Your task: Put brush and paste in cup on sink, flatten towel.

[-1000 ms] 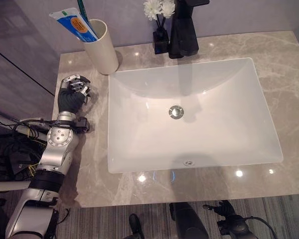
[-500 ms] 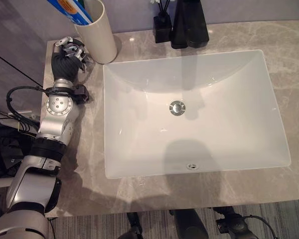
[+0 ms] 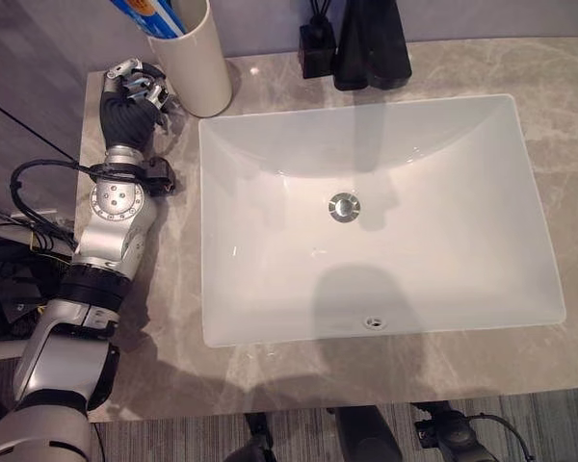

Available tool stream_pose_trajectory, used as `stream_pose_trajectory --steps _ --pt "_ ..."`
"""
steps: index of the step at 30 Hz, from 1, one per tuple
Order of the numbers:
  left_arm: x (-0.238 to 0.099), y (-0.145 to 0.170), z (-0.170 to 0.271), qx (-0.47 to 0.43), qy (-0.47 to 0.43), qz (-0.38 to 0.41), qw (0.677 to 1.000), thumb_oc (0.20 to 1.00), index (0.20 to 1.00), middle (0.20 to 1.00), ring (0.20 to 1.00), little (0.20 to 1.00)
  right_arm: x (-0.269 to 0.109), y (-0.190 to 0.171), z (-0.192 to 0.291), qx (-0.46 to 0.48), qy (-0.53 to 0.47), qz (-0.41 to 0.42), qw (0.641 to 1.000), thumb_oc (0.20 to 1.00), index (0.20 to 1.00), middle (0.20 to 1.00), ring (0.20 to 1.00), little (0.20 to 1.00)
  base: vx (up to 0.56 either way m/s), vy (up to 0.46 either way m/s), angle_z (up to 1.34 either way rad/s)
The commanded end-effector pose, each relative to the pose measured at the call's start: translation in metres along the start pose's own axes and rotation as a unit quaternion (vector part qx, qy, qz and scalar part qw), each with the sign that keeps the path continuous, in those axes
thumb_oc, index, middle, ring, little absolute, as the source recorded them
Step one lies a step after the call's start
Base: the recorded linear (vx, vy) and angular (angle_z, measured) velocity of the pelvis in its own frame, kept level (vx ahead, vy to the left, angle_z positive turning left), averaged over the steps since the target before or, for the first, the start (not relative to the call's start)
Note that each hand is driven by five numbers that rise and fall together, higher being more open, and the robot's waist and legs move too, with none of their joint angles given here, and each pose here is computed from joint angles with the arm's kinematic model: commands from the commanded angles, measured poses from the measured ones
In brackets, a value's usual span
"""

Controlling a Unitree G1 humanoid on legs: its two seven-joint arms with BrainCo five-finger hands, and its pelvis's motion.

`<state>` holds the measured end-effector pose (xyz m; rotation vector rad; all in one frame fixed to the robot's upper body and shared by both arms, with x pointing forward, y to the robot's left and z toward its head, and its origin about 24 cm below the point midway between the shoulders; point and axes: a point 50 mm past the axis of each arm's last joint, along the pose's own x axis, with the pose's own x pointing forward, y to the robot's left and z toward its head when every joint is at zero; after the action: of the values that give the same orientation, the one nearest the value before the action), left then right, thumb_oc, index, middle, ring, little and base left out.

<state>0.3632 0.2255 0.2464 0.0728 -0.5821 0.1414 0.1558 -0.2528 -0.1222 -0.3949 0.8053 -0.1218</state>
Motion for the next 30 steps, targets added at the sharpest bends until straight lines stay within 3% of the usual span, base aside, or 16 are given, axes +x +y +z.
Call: stream_pose_trajectory --steps 1,13,21,30 --pt "-0.017 0.013 -0.024 0.022 0.031 0.027 0.999 0.200 0.200 0.200 0.200 0.200 -0.002 0.001 -0.005 0.000 0.005 -0.005 1.000 1.000 1.000 1.000 1.000 1.000 0.00 0.000 0.00" --pt "-0.039 0.008 -0.031 0.007 0.039 -0.003 0.999 0.200 0.200 0.200 0.200 0.200 -0.001 0.005 -0.006 -0.008 0.014 0.010 1.000 1.000 1.000 1.000 1.000 1.000 -0.03 0.006 0.09" --pt "-0.034 0.004 -0.023 0.038 0.026 -0.044 0.998 0.200 0.200 0.200 0.200 0.200 -0.002 0.007 -0.008 -0.012 0.018 0.018 1.000 1.000 1.000 1.000 1.000 1.000 -0.01 0.001 0.01" --pt "-0.027 0.002 -0.025 0.041 0.033 -0.039 0.998 0.200 0.200 0.200 0.200 0.200 -0.005 0.004 -0.015 -0.005 0.027 0.012 1.000 1.000 1.000 1.000 1.000 1.000 0.01 -0.002 -0.09"
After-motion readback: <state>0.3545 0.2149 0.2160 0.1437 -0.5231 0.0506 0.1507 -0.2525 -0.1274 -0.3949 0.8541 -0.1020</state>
